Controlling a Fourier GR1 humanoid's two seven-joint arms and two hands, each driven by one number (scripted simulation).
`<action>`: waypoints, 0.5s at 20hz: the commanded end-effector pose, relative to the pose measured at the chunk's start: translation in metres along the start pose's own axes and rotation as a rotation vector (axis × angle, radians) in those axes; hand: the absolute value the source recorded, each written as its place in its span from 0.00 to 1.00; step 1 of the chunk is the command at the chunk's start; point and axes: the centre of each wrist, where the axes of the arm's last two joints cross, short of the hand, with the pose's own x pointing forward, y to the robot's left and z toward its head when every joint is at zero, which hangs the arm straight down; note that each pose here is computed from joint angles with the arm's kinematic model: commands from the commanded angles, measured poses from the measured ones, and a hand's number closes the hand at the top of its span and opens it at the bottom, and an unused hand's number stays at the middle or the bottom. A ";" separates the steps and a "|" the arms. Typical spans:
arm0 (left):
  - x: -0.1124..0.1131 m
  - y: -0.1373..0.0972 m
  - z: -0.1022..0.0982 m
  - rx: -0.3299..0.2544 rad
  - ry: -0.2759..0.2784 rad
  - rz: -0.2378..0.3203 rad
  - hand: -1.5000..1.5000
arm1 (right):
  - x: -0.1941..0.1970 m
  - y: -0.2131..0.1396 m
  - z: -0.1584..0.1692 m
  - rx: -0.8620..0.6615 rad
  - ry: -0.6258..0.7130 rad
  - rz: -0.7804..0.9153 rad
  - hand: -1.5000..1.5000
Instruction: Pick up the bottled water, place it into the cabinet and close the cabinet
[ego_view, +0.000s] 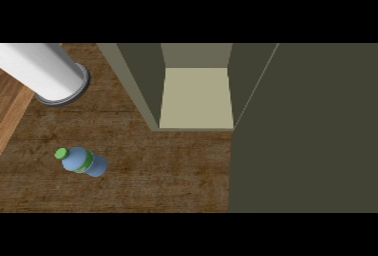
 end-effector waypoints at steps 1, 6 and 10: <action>0.010 -0.005 0.015 0.000 -0.020 0.049 0.00 | 0.016 0.004 0.020 0.007 -0.019 -0.032 0.00; 0.033 -0.003 0.023 -0.002 -0.025 0.047 0.00 | 0.027 0.007 0.025 -0.011 -0.015 -0.013 0.00; 0.018 -0.003 0.021 0.012 -0.010 0.037 0.00 | 0.043 0.006 0.030 0.026 -0.012 -0.037 0.00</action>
